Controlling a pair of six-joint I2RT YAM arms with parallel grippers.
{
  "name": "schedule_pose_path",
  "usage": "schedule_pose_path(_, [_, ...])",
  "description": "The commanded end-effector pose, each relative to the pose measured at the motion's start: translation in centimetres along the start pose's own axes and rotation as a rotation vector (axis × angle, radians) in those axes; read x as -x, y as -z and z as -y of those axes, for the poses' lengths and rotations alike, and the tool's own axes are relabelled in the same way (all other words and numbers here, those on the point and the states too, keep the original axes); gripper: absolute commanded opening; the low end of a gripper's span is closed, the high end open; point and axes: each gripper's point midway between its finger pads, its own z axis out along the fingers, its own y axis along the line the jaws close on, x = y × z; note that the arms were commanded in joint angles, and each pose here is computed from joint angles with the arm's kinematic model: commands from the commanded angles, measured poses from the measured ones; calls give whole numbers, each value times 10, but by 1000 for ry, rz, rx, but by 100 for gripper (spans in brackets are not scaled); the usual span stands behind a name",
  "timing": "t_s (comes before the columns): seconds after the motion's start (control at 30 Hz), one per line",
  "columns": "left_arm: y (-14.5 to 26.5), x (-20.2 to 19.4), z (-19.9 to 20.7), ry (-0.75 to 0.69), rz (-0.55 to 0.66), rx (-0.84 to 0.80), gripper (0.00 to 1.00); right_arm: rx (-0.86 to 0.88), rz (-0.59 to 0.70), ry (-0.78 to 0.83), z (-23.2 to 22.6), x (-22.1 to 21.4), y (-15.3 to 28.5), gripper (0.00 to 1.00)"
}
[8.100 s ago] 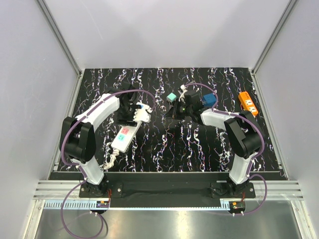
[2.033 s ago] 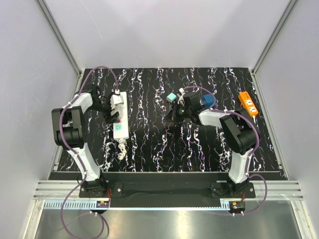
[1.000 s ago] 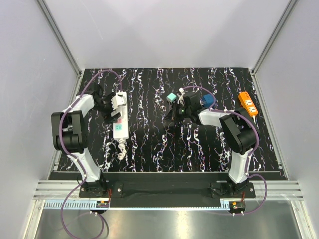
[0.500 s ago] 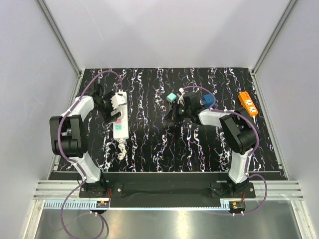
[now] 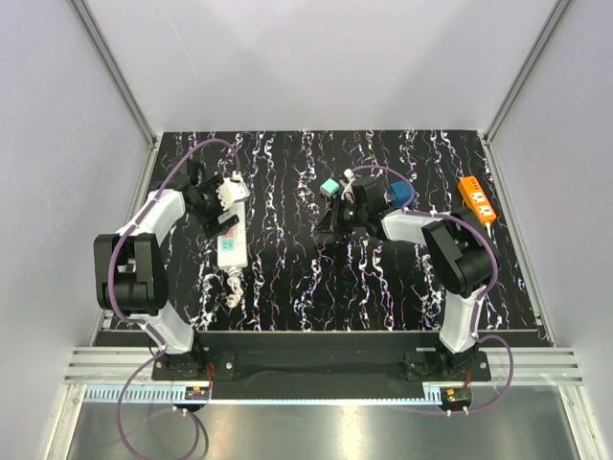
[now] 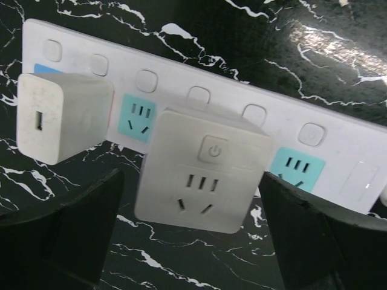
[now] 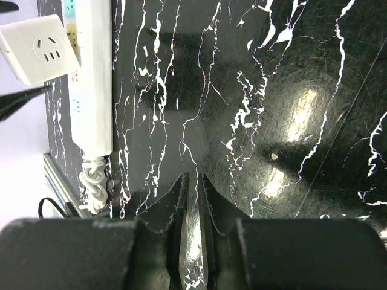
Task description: Insert the plug
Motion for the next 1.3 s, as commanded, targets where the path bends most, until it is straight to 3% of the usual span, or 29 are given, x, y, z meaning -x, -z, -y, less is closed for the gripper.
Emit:
schedule_pose_path(0.0, [9,2,2,31,-27,46,99,58,51,54,-24,20,13,17])
schedule_pose_path(0.57, [52,15,-23,66,-111,276,99,64,74,83,-34,24,28,17])
schedule_pose_path(0.77, [76,59,-24,69,-52,386,99,62,93,97,-39,28,35,17])
schedule_pose_path(0.83, [94,78,-32,132,-13,476,99,59,100,106,-40,29,37,17])
schedule_pose_path(0.93, [141,78,-69,354,-79,760,99,30,99,127,-36,29,39,17])
schedule_pose_path(0.97, [144,76,-66,380,-103,745,99,18,104,128,-34,32,40,17])
schedule_pose_path(1.07, [159,99,-71,453,56,742,99,1,110,129,-32,33,41,17])
schedule_pose_path(1.1, [161,106,-71,550,133,728,99,6,106,124,-34,32,42,17])
schedule_pose_path(1.2, [161,117,-73,767,309,589,99,-20,99,109,-28,27,45,17])
schedule_pose_path(1.27, [143,136,-51,742,363,394,99,-39,96,102,-23,21,50,17])
